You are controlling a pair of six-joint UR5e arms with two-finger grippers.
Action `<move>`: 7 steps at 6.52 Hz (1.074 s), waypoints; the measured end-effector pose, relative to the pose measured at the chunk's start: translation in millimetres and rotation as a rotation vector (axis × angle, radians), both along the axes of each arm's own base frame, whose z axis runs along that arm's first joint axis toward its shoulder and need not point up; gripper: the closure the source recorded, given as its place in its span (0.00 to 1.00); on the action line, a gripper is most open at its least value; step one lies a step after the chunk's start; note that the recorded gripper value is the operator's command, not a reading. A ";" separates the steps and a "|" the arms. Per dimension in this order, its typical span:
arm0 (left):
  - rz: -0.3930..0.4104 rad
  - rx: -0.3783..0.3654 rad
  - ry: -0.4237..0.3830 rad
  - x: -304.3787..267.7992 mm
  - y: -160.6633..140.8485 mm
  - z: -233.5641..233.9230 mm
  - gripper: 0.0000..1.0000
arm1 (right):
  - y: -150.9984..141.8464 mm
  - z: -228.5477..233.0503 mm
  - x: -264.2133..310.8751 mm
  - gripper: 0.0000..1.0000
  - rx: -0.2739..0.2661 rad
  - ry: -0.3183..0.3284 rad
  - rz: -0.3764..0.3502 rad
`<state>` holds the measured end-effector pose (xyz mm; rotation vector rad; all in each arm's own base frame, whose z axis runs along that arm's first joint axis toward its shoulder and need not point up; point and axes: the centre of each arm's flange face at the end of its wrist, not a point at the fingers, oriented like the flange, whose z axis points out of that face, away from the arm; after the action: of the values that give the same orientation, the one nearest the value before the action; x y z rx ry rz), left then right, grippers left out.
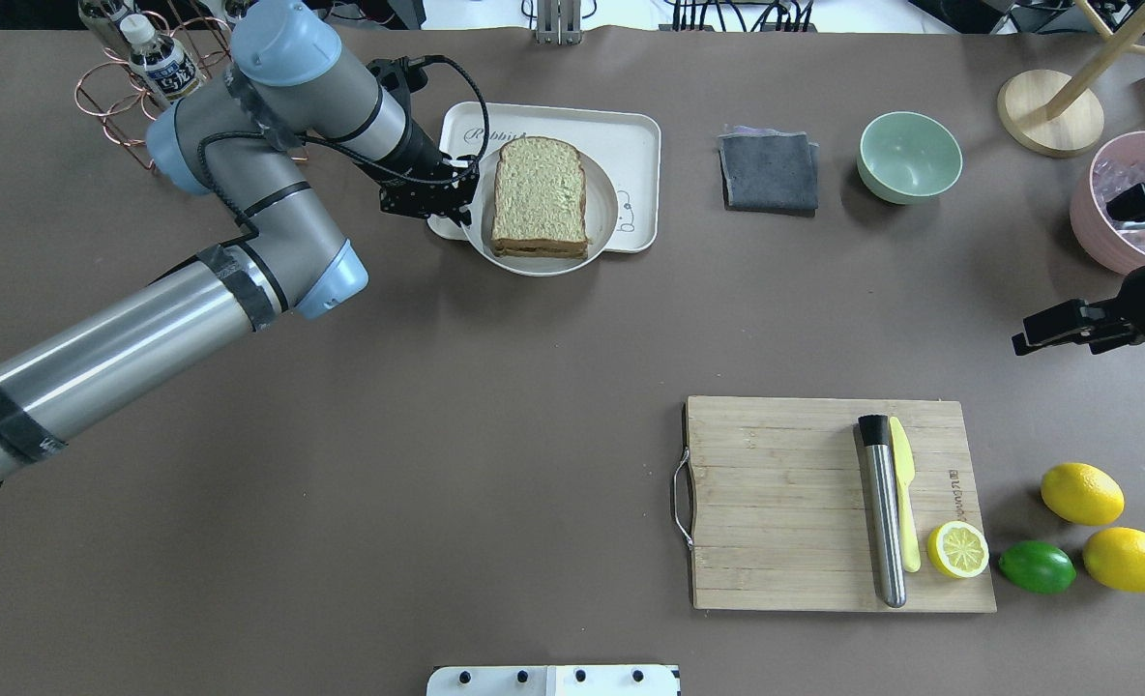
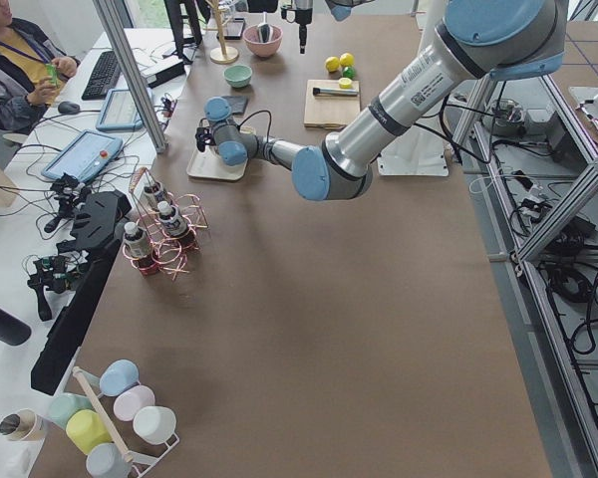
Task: Make sandwich and place on tray
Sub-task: 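Slide the plate with the left gripper onto the white Rabbit tray, then open the left gripper and release the plate on the tray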
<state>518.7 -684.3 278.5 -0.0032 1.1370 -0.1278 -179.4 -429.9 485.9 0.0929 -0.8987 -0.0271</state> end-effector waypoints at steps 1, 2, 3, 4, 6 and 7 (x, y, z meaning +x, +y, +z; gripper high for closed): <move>0.000 0.007 -0.012 1.7 -9.1 3.0 1.00 | 0.1 -0.2 -0.5 0.00 0.000 -0.001 -0.001; -0.003 0.009 -0.020 3.0 -15.6 3.1 1.00 | 0.2 -0.2 -1.2 0.00 0.000 -0.001 -0.003; -0.009 0.011 -0.028 4.7 -20.2 1.7 1.00 | 0.6 -0.2 -2.1 0.00 -0.001 -0.001 -0.005; -0.019 0.011 -0.037 4.9 -24.8 1.6 1.00 | 0.8 -0.7 -3.6 0.00 -0.001 -0.002 -0.008; -0.040 0.012 -0.051 4.7 -30.4 2.2 1.00 | 0.5 -1.6 -7.6 0.00 0.000 -0.004 -0.015; -0.055 0.016 -0.059 4.8 -32.5 2.1 0.49 | 0.2 -2.0 -9.6 0.00 0.001 -0.005 -0.018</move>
<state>523.5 -716.8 280.6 0.0460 1.0793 -0.1670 -189.0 -429.6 483.8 0.0860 -0.9041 -0.0445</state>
